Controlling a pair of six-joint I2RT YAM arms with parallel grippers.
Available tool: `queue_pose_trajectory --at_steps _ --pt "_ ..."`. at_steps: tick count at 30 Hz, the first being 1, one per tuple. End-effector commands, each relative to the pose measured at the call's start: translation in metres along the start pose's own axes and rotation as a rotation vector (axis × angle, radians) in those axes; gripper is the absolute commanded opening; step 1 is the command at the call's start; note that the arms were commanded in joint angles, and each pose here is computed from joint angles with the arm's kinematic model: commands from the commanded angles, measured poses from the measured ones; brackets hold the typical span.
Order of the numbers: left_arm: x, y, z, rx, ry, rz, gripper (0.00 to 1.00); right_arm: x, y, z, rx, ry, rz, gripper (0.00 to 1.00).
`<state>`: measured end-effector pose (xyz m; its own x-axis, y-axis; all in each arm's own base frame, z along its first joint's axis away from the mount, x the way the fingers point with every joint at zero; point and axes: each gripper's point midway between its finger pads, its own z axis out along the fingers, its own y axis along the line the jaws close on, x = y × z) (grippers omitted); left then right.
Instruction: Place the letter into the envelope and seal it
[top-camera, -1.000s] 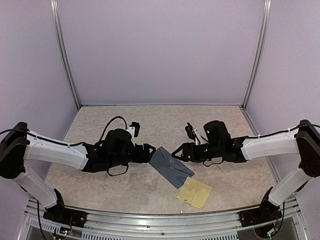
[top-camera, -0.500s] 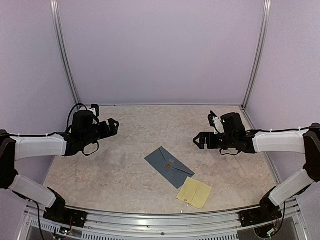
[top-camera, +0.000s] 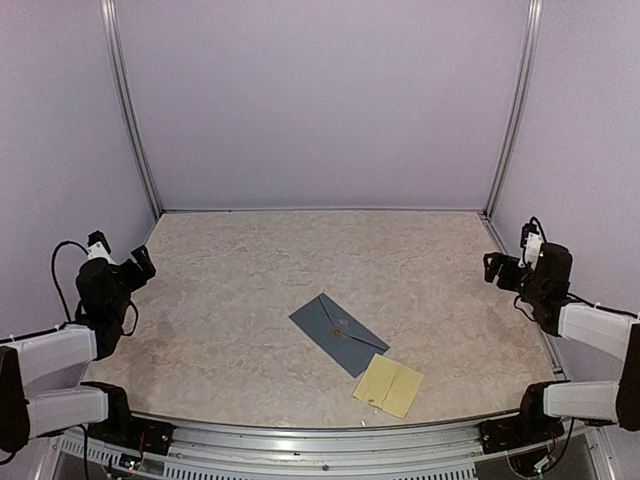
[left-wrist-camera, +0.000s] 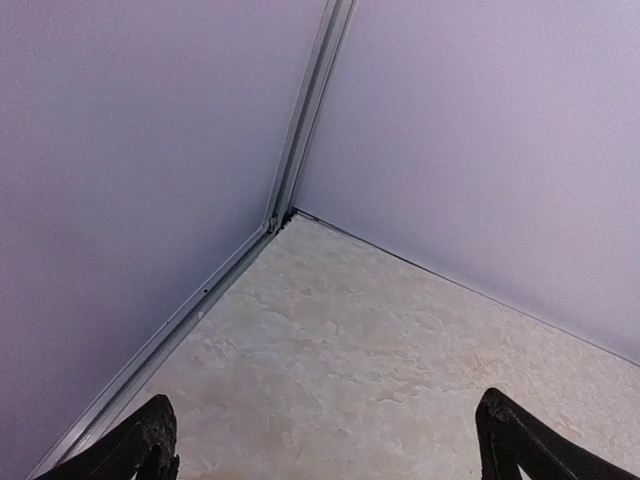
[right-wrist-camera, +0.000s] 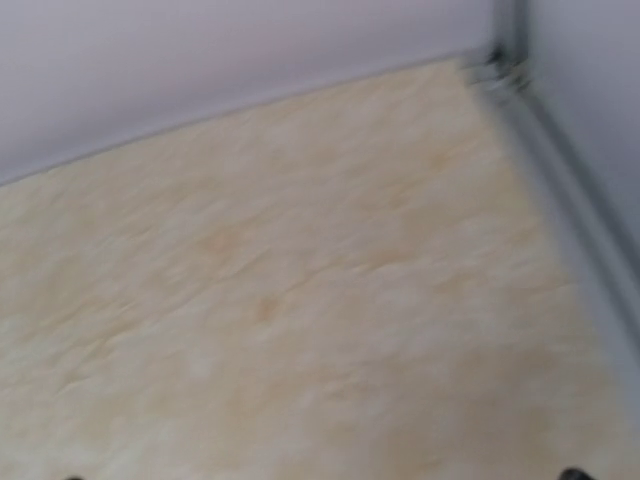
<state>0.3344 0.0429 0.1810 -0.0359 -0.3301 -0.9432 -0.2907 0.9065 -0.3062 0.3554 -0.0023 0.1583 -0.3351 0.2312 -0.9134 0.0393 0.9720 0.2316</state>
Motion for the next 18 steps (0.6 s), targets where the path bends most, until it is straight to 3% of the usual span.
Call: queue_pose_trajectory --at_steps 1,18 --pt "-0.036 0.019 -0.015 -0.09 -0.217 0.077 0.99 -0.022 -0.018 -0.017 0.075 -0.21 -0.079 1.0" --pt "-0.016 0.025 -0.006 -0.114 -0.16 0.083 0.99 -0.023 -0.027 -0.028 0.127 -0.267 -0.087 1.0"
